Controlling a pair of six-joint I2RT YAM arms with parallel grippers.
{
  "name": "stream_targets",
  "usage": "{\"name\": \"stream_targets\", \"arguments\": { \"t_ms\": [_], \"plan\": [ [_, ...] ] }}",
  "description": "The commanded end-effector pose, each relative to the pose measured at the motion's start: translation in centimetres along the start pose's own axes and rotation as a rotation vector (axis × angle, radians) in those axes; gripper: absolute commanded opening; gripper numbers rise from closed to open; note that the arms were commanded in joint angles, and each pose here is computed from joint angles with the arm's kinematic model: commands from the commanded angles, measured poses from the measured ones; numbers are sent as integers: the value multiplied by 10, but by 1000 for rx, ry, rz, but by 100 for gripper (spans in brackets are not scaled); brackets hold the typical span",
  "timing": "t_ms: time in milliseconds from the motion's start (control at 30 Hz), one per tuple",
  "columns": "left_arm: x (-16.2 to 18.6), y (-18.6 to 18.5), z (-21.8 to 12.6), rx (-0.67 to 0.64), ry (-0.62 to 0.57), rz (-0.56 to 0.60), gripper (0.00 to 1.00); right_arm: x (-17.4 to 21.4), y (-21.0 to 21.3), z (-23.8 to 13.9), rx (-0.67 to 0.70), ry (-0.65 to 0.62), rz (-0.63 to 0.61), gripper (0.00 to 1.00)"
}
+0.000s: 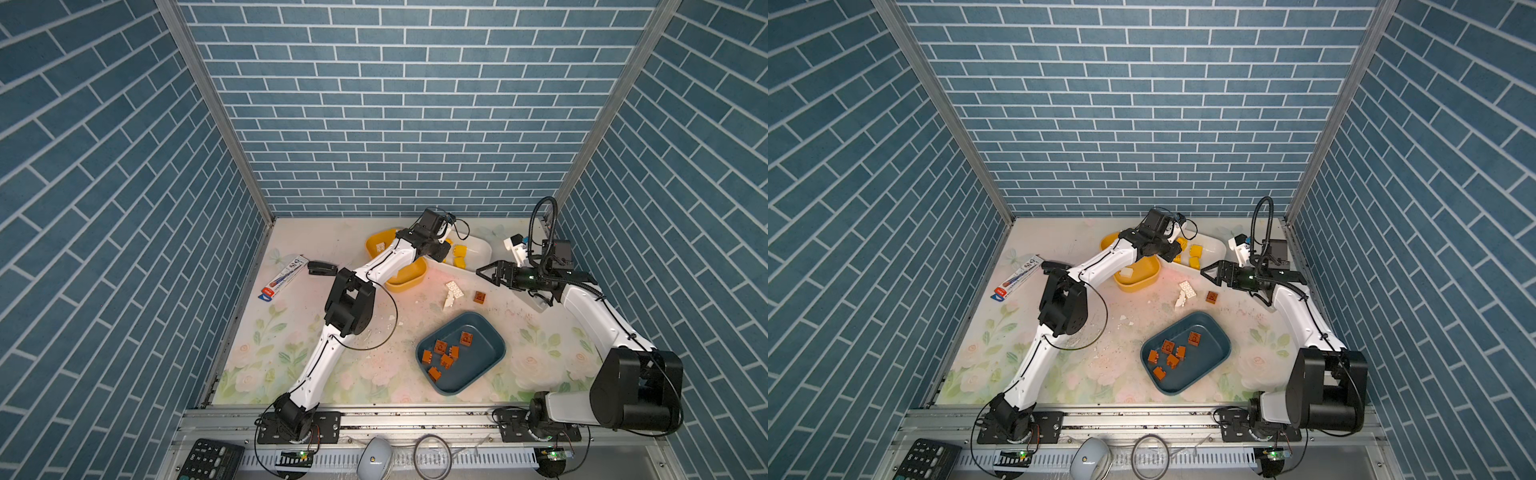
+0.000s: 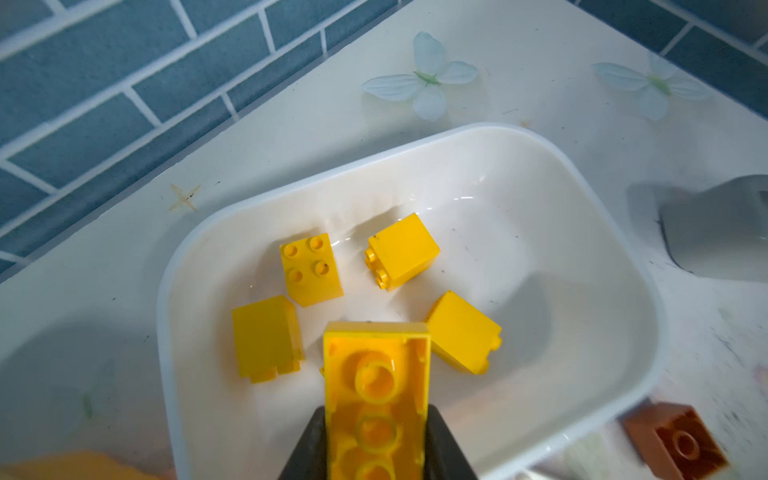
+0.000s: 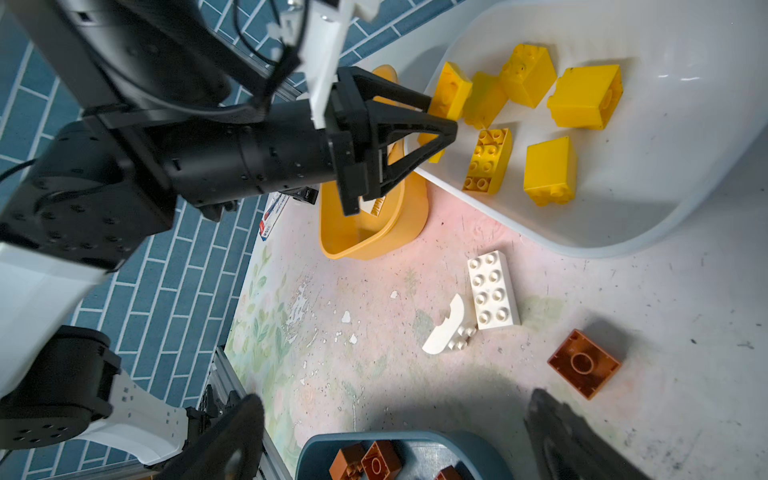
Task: Sort the legos into containers by color
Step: 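Carry the yellow plate with the left gripper and release it into the white tub, then grasp the curved white brick with the right gripper while the left arm holds still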
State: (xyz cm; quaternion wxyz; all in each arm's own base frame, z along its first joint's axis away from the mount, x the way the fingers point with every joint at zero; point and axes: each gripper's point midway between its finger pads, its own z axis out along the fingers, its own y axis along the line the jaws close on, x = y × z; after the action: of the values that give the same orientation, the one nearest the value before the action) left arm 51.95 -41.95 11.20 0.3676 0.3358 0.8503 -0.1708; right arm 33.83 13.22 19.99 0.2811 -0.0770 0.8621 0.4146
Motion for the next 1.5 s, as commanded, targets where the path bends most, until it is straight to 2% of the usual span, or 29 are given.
{"name": "stream_targets", "arguments": {
  "t_ms": [0,100,167,233,400,533,733,967,1133,1367,1467],
  "plan": [
    [-27,12,2,-36,-87,-43,30,-7,-3,-1,19,-4,-7,99],
    [-18,18,15,-39,-76,-58,42,-2,-8,1,32,18,1,98],
    [-17,20,14,-37,-68,-67,61,-1,-12,2,47,25,6,98],
    [-20,17,8,-23,-67,-57,73,2,-14,5,49,41,11,98],
    [-33,10,-23,-3,-62,-41,86,6,-23,14,79,67,13,96],
    [-37,-7,-63,66,-51,-36,99,12,-28,27,137,102,-12,93],
    [-22,-27,-129,174,-38,-74,99,29,-36,53,251,175,-45,89],
    [22,-41,-187,280,-1,-218,100,41,-32,87,346,177,1,80],
    [50,-39,-210,316,6,-338,99,59,-32,109,439,198,39,72],
    [74,-34,-224,300,15,-395,99,76,-39,128,561,248,61,70],
    [79,-33,-224,289,22,-405,100,79,-45,134,582,253,74,64]
  ]
}}
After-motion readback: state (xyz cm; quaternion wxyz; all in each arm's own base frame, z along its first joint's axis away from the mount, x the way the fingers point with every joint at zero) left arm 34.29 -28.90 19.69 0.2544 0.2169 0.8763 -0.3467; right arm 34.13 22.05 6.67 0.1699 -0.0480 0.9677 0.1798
